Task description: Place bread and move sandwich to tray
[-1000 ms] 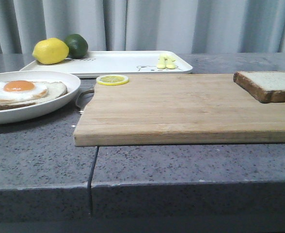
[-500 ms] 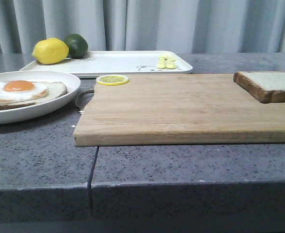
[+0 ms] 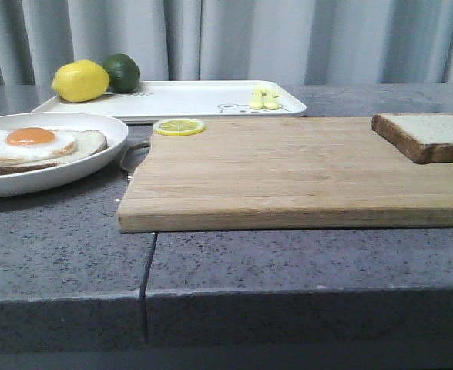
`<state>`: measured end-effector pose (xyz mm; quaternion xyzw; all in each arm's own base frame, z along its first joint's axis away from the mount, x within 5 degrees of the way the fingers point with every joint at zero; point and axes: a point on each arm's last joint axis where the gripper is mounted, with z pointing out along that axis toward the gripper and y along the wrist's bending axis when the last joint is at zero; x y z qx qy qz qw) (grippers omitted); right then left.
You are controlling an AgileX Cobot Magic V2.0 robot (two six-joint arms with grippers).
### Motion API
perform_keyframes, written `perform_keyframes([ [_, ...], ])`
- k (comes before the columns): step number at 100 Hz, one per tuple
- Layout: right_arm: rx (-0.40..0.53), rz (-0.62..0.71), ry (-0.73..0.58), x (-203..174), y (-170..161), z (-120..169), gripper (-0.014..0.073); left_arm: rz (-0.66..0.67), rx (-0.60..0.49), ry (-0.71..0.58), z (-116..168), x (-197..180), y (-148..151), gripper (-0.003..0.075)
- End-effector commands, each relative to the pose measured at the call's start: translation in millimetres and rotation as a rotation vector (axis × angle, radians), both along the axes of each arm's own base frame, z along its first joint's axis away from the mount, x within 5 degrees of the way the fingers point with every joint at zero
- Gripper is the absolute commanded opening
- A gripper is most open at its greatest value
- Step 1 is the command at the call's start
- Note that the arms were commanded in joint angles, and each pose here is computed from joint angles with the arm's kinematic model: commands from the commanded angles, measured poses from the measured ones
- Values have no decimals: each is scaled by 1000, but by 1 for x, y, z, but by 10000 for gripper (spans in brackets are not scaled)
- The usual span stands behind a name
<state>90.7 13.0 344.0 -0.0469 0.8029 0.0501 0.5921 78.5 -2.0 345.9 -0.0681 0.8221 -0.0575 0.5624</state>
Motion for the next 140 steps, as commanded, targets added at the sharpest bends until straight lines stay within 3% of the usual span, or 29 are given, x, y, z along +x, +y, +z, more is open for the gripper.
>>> perform_keyframes([
  [1,4,-4,-26,11,1,16,-116,-3,-16,-33,21,9,0,-19],
  [74,17,-1,1,19,3,13,-92,-11,-37,19,20,19,-1,-4],
  [85,17,-1,-2,19,3,13,24,-13,-44,19,20,19,-2,109],
  [100,17,-1,-2,19,3,13,286,-29,-92,17,21,19,-5,410],
  [110,17,-1,-2,19,3,13,409,-29,-92,17,21,19,-5,543],
  [140,17,-1,-2,19,3,13,419,-29,-92,17,21,19,-5,500],
])
